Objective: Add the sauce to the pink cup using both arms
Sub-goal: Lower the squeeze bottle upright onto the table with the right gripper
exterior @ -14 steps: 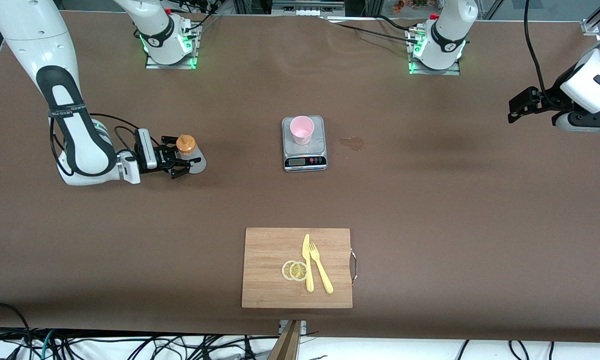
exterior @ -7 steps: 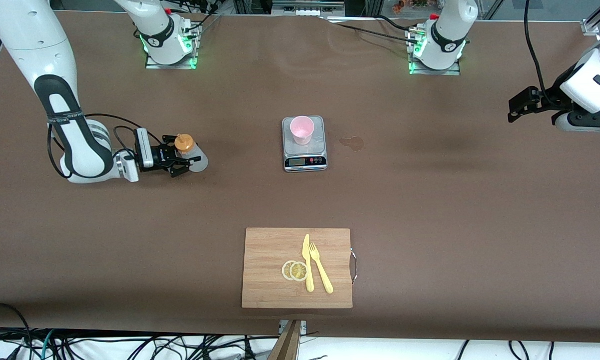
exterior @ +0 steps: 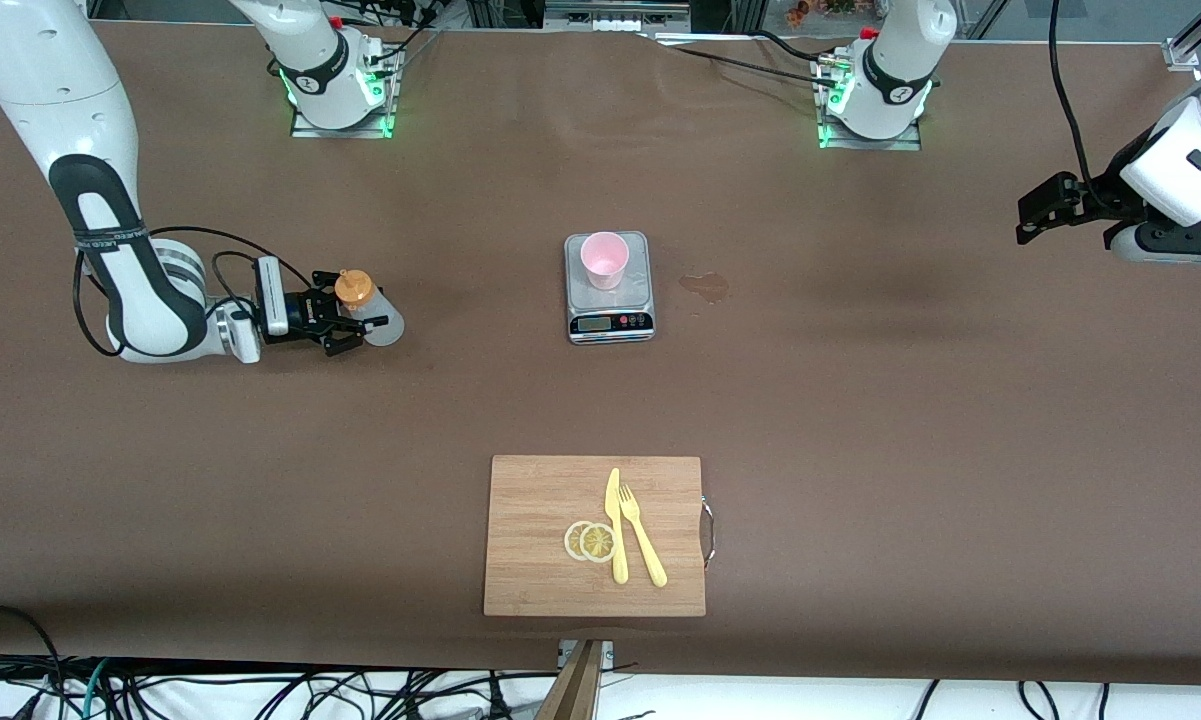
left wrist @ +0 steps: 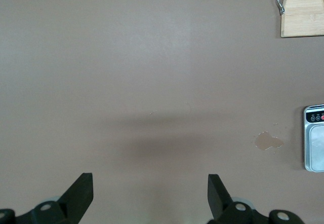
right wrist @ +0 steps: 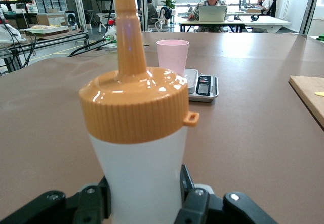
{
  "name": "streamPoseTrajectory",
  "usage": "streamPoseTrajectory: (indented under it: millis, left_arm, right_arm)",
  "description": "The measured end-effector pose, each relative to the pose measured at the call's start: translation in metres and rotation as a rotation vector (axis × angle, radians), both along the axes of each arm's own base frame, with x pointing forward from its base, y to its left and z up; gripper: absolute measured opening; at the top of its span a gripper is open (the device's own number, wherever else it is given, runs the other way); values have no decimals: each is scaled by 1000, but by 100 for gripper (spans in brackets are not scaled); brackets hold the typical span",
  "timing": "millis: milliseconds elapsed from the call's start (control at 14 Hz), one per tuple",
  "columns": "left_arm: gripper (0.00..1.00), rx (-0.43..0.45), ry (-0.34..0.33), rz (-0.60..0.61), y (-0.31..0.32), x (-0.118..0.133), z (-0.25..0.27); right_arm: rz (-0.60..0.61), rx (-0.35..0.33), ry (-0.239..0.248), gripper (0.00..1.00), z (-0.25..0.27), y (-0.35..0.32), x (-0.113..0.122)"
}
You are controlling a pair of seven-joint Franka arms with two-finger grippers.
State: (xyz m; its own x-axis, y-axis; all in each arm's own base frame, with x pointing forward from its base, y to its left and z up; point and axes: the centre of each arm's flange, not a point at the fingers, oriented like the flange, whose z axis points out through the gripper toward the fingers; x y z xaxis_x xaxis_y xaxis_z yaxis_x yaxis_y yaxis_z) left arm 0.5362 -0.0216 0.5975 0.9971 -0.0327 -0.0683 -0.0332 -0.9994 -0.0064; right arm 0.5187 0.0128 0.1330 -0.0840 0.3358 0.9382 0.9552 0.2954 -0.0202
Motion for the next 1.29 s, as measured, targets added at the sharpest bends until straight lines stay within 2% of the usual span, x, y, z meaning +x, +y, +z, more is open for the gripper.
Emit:
streamPoseTrajectory:
  millis: [502,645,788,860,1075,1290]
  left_arm:
    - [100,0,0,-3,-2,0,0]
    - [100,0,0,-4,-2,0,0]
    - [100,0,0,-4,-2,0,0]
    - [100,0,0,-4,-2,0,0]
    - [100,0,0,-4,-2,0,0]
    - [100,0,0,-5,-3,0,0]
  right_arm:
    - [-30,5,6,60,-4,-15,-2]
    - [-34,7,6,75,-4,-17,-2]
    - [-38,7,3,95,-4,-18,-1]
    - [-42,7,-2,100,-2,-20,1]
    - [-60,-3,-20,100,10,-24,19]
    - [-99,-42,-20,100,41,-31,52]
